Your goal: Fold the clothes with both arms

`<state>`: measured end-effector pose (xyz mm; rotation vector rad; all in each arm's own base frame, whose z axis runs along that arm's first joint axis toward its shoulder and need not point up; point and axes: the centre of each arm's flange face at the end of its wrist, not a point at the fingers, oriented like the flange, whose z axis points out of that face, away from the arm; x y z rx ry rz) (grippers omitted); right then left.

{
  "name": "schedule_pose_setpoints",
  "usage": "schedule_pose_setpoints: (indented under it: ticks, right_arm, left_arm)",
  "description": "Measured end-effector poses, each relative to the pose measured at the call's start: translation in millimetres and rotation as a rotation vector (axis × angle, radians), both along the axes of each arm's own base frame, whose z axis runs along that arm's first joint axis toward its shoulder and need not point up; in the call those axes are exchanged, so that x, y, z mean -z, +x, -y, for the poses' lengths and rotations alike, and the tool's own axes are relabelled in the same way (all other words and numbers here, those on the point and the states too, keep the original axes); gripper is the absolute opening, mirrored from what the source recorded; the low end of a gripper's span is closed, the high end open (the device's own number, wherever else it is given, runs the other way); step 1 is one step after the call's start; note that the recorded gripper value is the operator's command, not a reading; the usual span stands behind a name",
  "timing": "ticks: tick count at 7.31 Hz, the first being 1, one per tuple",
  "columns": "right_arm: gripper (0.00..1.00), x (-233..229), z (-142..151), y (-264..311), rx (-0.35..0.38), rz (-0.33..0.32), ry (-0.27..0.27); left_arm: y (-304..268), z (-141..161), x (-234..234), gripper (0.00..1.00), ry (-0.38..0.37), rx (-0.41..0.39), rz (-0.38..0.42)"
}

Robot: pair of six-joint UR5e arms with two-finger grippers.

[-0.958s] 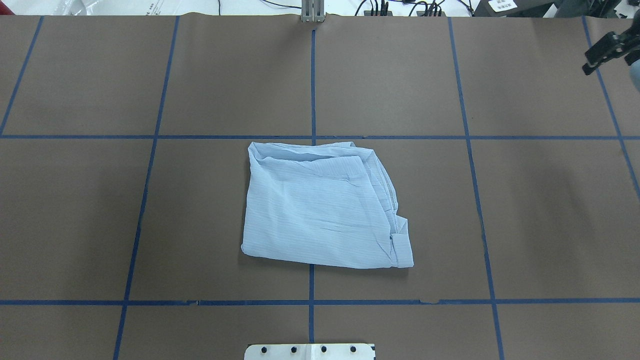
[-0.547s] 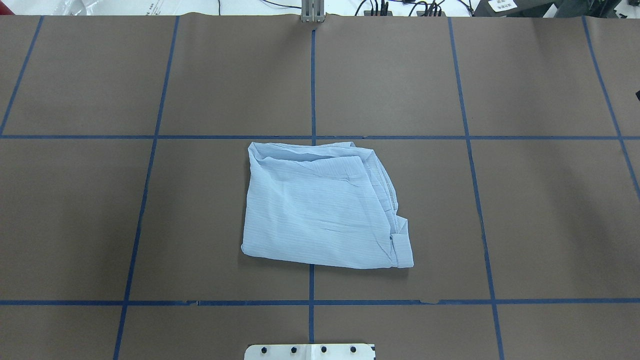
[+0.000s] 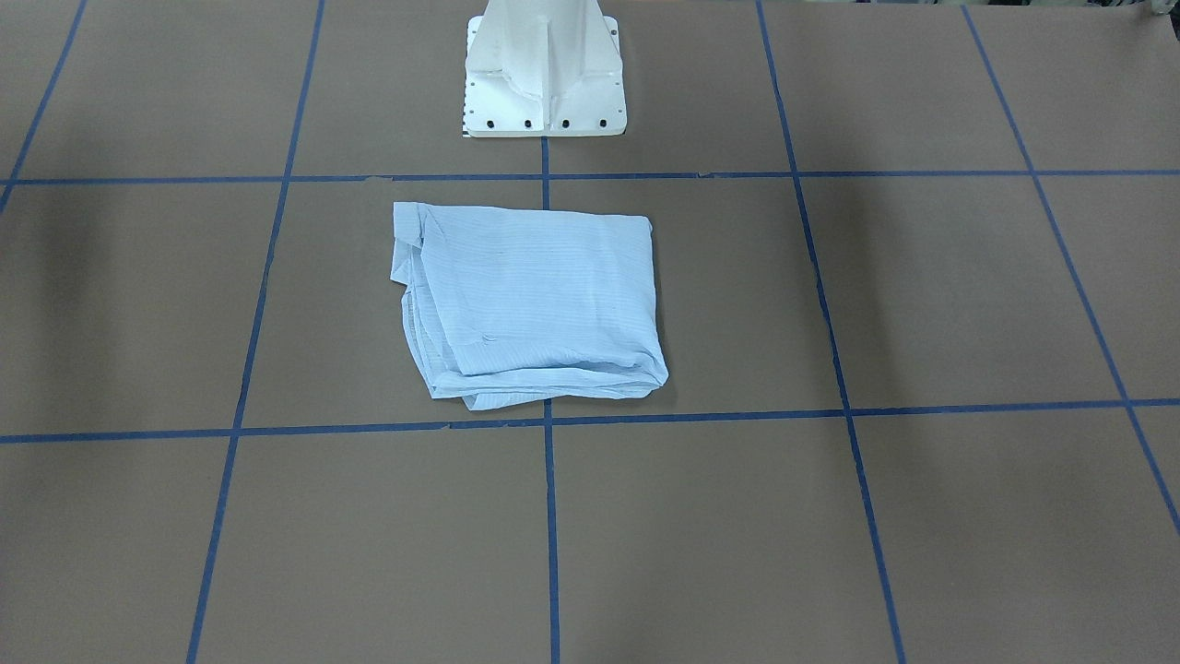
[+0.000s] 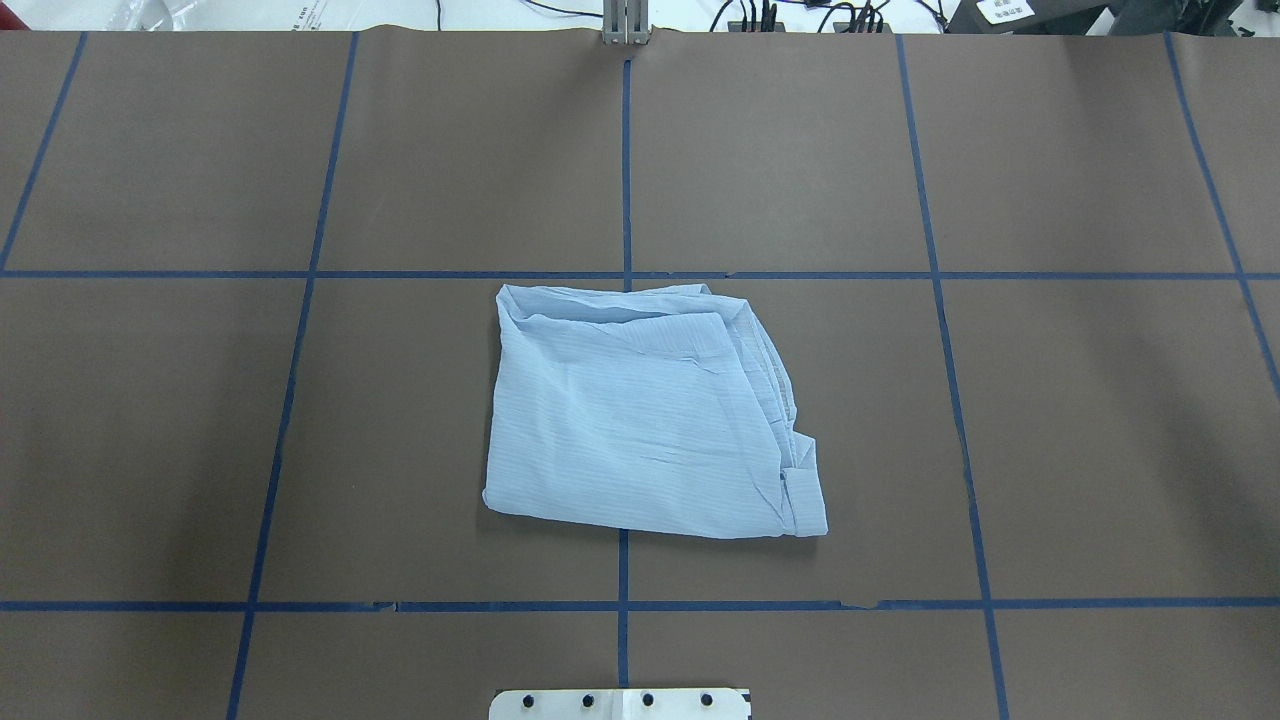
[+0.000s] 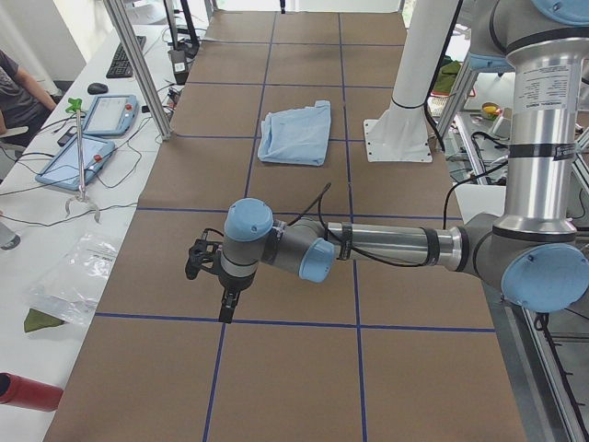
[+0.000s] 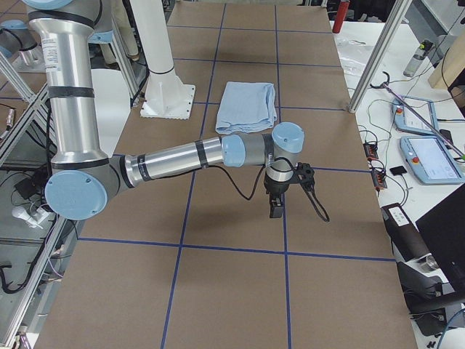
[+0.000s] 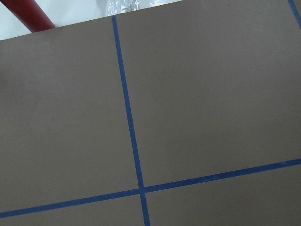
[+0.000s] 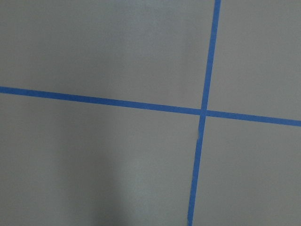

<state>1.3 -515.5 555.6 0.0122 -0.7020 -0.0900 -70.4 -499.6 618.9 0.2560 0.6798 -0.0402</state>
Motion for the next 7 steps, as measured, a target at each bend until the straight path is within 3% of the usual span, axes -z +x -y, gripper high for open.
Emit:
schedule_pose_setpoints:
  ticks: [2,4,7]
  right_arm:
    - [1.0,-21.6,-11.0,2.9,-0.001,0.06,-0.052]
    - [1.0,-30.5,-17.7,8.9,-0.015,0.077,-0.074]
    - [1.0,-47.1,-30.3,27.6,-0.056,0.077,-0.112]
  left_arm:
    - [0.9,-3.6,-8.0,0.99,-0.12,-0.004,-0.006]
    - [2.5,-7.9,-0.6,0.99,-0.215,-0.008,-0.012]
    - [5.9,-11.4,6.8,0.99,-0.248,-0.017,-0.051]
